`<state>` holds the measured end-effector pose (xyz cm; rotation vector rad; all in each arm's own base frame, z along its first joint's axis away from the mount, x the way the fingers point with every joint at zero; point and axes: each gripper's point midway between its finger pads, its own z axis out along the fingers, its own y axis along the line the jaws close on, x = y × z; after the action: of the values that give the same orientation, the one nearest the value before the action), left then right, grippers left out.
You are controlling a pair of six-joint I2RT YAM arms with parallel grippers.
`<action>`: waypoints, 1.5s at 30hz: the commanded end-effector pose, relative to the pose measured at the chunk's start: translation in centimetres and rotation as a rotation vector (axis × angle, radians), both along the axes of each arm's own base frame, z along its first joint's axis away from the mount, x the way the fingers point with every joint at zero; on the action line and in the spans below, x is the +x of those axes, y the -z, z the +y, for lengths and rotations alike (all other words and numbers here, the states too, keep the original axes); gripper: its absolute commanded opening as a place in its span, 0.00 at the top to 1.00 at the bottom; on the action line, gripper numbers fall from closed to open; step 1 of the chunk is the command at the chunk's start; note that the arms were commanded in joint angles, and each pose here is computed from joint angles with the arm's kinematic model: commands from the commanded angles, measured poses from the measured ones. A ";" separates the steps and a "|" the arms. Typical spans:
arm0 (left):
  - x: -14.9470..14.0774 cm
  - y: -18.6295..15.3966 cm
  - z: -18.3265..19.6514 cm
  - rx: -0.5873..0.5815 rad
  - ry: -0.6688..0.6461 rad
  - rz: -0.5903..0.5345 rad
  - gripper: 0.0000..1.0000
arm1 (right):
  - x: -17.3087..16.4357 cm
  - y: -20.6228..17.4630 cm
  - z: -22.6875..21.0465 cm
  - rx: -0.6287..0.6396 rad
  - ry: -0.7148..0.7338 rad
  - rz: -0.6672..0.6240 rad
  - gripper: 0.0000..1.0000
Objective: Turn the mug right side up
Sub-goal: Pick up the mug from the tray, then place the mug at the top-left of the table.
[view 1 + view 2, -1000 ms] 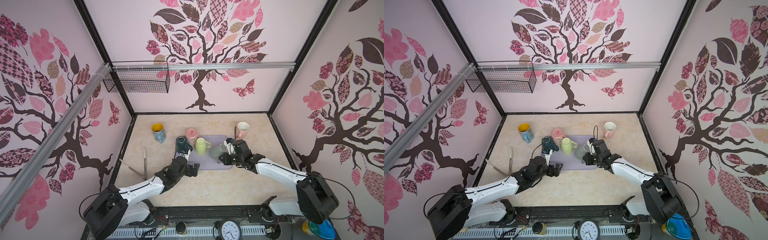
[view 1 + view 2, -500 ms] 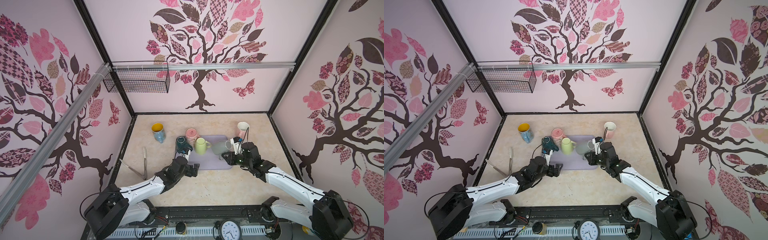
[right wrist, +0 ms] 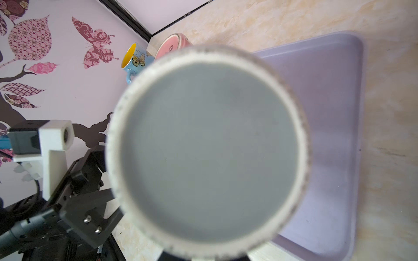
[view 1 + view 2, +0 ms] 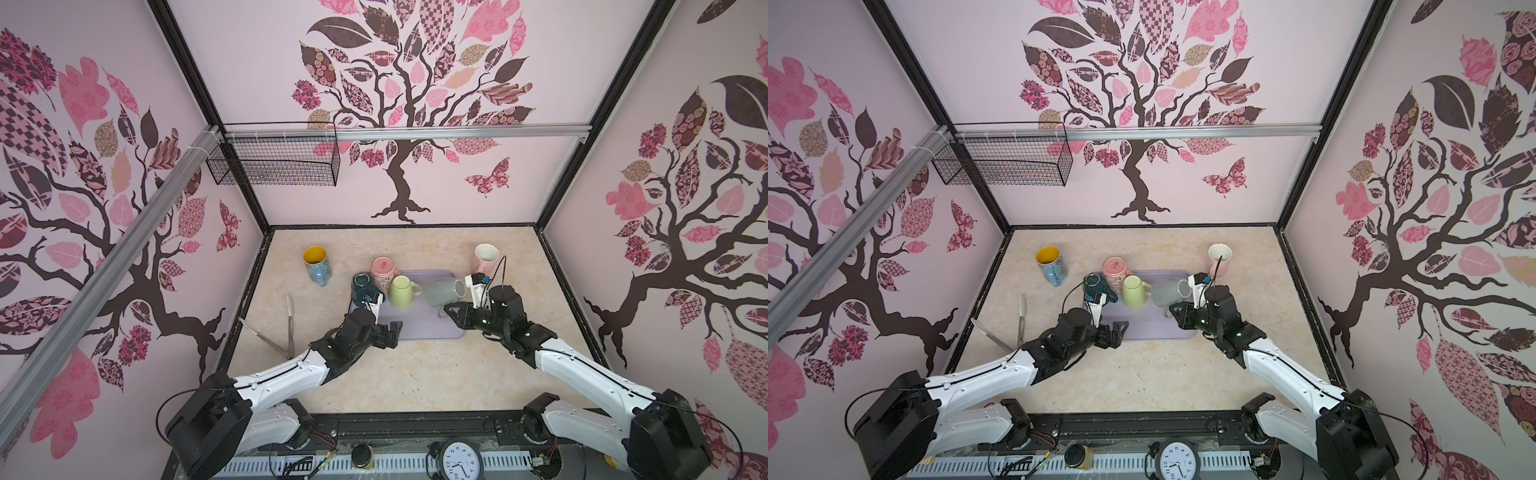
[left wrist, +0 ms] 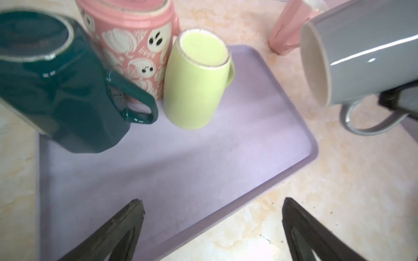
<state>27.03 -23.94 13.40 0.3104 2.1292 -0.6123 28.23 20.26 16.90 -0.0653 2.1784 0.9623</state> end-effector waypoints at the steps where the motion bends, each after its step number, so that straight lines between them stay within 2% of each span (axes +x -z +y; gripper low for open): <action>1: 0.3 -4.7 -1.5 -0.123 0.038 -0.052 0.02 | 0.4 -4.6 0.3 0.082 -0.009 -0.129 1.00; 10: -0.1 -10.8 -2.7 -0.264 0.085 -0.107 0.02 | -0.2 -7.5 0.4 0.168 -0.011 -0.170 1.00; 17: -2.2 -14.0 -4.8 -0.415 0.242 -0.122 0.02 | -0.6 -10.0 1.8 0.249 -0.084 -0.194 1.00; 23: -2.7 -14.5 -4.6 -0.441 0.245 -0.119 0.02 | -1.0 -11.3 2.4 0.328 -0.125 -0.217 1.00; 39: -2.8 -13.9 -6.7 -0.500 0.308 -0.047 0.02 | -1.5 -14.0 3.5 0.426 -0.205 -0.277 1.00; 45: -2.7 -13.9 -7.3 -0.500 0.326 -0.044 0.06 | -1.9 -13.8 3.5 0.463 -0.214 -0.278 1.00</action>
<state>24.36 -30.52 25.44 0.3638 1.8729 -1.2445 26.65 23.71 27.33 -0.1415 1.8226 1.4227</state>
